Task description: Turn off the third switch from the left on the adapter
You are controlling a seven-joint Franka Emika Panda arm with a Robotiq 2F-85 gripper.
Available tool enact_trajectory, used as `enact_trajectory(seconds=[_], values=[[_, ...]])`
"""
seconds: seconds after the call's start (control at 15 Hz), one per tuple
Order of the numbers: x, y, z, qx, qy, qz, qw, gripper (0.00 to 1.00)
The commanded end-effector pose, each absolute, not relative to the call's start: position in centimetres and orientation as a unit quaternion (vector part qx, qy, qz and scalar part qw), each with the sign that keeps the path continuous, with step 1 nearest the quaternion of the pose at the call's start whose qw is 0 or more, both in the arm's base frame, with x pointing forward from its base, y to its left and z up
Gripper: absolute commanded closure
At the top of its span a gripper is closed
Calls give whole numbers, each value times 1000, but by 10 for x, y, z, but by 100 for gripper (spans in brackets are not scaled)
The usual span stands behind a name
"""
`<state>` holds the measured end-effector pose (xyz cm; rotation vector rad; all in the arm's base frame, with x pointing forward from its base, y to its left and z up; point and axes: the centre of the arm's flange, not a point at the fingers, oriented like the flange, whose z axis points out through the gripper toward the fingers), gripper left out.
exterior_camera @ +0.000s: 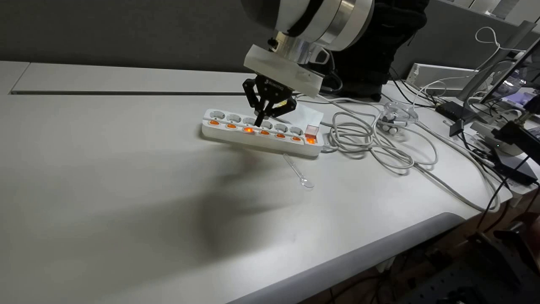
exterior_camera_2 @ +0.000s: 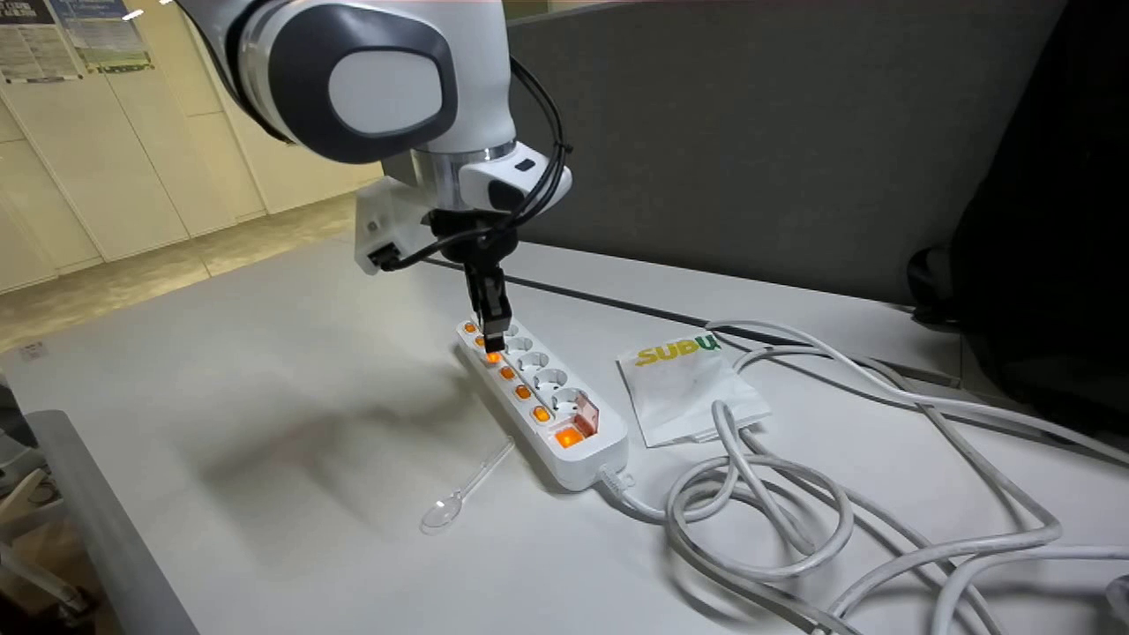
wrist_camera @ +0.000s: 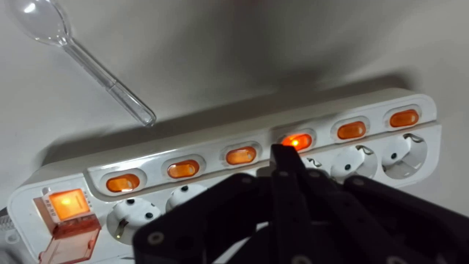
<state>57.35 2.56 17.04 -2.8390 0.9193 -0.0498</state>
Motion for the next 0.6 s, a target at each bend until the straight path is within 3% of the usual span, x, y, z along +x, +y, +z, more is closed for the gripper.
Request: enact_trajectory(seconds=[0.0,0.53], values=[[576,27,171,-947,311,-12,84,100],[581,36,165,-949,303,-6,84,100]])
